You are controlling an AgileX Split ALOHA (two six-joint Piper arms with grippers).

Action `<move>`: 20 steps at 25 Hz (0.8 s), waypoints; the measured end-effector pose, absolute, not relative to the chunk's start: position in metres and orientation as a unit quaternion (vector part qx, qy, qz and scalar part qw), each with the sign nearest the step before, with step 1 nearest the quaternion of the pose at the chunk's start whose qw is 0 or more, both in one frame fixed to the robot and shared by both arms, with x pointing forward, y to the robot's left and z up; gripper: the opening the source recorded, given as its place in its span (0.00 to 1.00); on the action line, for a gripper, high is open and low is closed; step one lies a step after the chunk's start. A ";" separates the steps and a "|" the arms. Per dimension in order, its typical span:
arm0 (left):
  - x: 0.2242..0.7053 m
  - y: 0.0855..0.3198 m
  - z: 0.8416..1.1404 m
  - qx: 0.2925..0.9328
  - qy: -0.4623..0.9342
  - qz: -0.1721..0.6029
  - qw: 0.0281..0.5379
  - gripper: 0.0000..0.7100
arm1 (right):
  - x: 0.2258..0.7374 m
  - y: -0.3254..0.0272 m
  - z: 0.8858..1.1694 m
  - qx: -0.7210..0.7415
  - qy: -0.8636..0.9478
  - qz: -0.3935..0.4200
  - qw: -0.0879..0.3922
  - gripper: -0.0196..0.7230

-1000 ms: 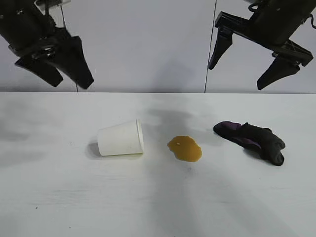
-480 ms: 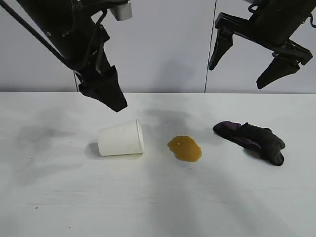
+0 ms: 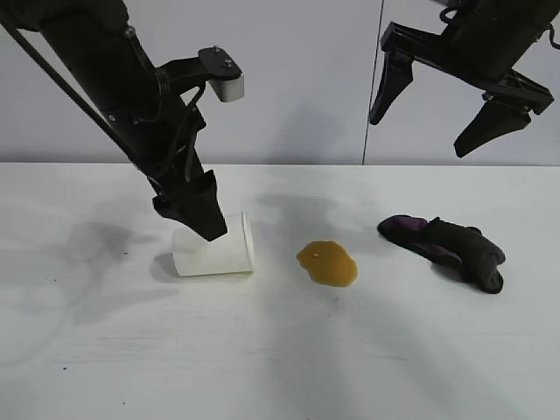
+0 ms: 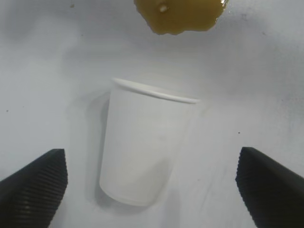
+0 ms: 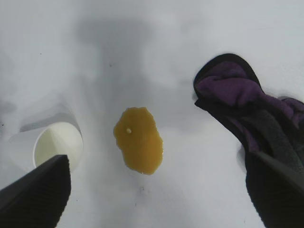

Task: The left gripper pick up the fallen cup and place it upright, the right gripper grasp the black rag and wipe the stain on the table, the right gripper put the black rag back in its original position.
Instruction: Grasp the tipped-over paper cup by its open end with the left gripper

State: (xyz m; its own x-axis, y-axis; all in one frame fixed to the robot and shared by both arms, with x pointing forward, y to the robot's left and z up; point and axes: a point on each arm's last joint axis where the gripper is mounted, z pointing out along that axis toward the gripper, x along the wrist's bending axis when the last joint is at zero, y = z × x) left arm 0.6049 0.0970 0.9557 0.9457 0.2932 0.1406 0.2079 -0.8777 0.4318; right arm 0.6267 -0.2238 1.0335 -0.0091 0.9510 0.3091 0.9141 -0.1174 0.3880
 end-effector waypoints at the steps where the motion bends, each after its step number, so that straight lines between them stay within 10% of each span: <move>1: 0.606 0.097 0.955 0.963 0.131 0.104 0.211 0.98 | 0.627 -0.224 1.034 0.703 0.663 0.254 0.036 0.96; 20: 0.617 0.083 0.915 0.968 0.125 0.072 0.205 0.98 | 0.627 -0.224 1.034 0.700 0.666 0.254 0.038 0.96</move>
